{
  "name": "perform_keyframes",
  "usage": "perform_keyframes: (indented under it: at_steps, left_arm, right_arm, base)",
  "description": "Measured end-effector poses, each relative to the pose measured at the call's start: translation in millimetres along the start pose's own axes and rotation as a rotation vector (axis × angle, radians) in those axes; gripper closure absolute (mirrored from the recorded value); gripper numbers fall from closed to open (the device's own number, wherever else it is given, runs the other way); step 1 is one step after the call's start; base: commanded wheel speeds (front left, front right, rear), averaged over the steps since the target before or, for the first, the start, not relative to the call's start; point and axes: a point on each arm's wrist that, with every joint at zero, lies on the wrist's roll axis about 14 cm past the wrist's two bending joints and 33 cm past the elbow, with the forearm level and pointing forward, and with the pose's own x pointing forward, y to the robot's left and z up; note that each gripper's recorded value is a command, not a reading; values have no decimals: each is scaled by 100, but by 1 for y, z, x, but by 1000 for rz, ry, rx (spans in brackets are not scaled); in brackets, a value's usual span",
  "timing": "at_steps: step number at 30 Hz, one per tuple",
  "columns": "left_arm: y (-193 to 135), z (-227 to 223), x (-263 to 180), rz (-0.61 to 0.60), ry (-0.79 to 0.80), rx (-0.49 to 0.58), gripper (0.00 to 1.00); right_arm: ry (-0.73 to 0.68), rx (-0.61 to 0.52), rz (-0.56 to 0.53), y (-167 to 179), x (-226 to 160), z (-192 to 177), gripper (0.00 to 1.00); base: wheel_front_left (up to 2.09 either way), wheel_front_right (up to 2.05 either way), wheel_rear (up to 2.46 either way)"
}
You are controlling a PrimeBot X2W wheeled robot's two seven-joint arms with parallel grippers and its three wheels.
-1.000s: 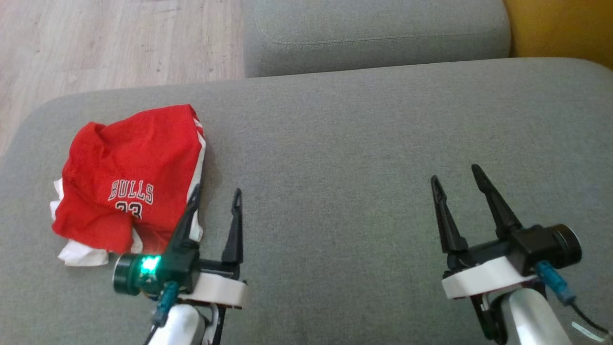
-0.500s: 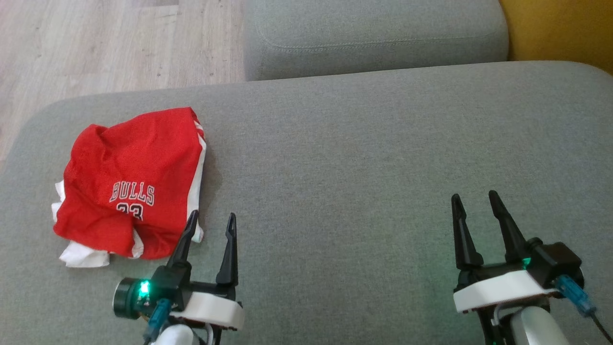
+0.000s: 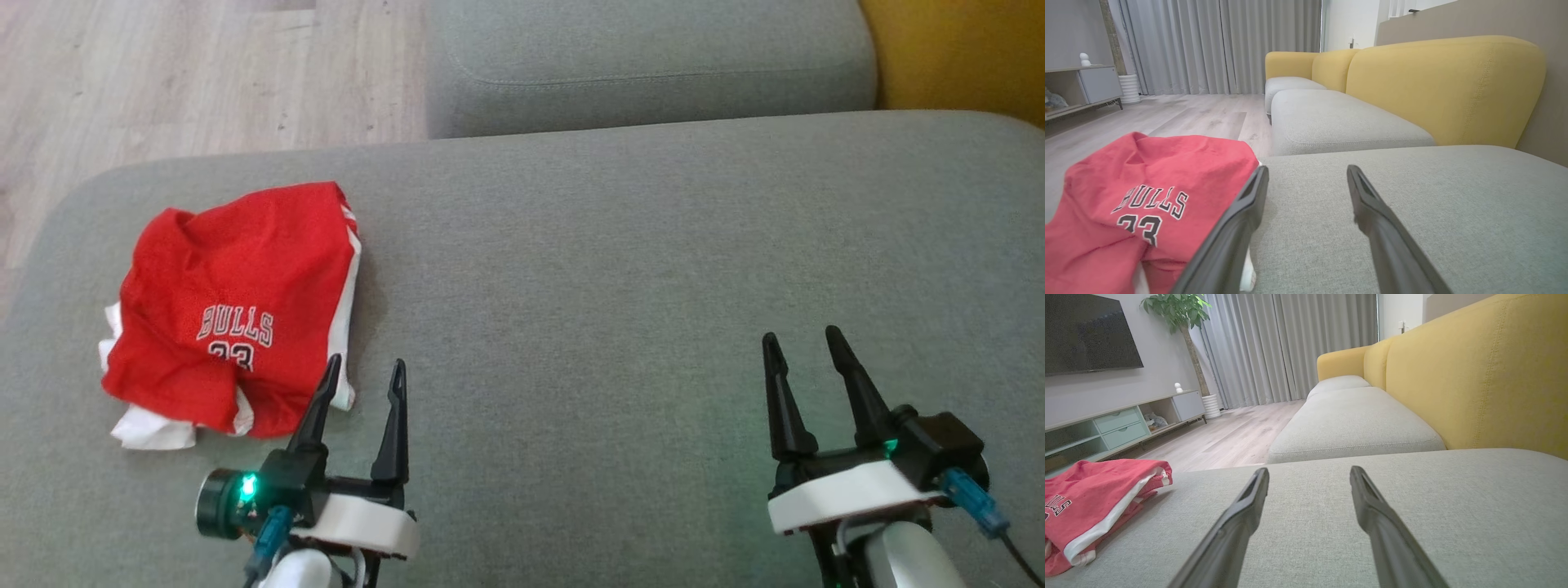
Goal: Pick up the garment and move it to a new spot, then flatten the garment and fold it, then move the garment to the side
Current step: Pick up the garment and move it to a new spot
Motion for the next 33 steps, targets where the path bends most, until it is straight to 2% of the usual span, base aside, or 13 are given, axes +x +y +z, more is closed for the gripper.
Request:
perform_keyframes:
  at_steps: [11, 27, 33]
  left_arm:
    - [32, 5, -15, 100, -17, 17, 0]
    - [88, 9, -65, 310, -32, 24, 0]
    - [101, 11, -80, 364, -39, 33, 0]
  right_arm:
    - [16, 15, 121, 39, 13, -6, 0]
    - [47, 36, 387, 126, 25, -15, 0]
    - [55, 51, 449, 147, 24, -16, 0]
  base:
    - [0, 0, 0]
    - [0, 0, 0]
    - [0, 0, 0]
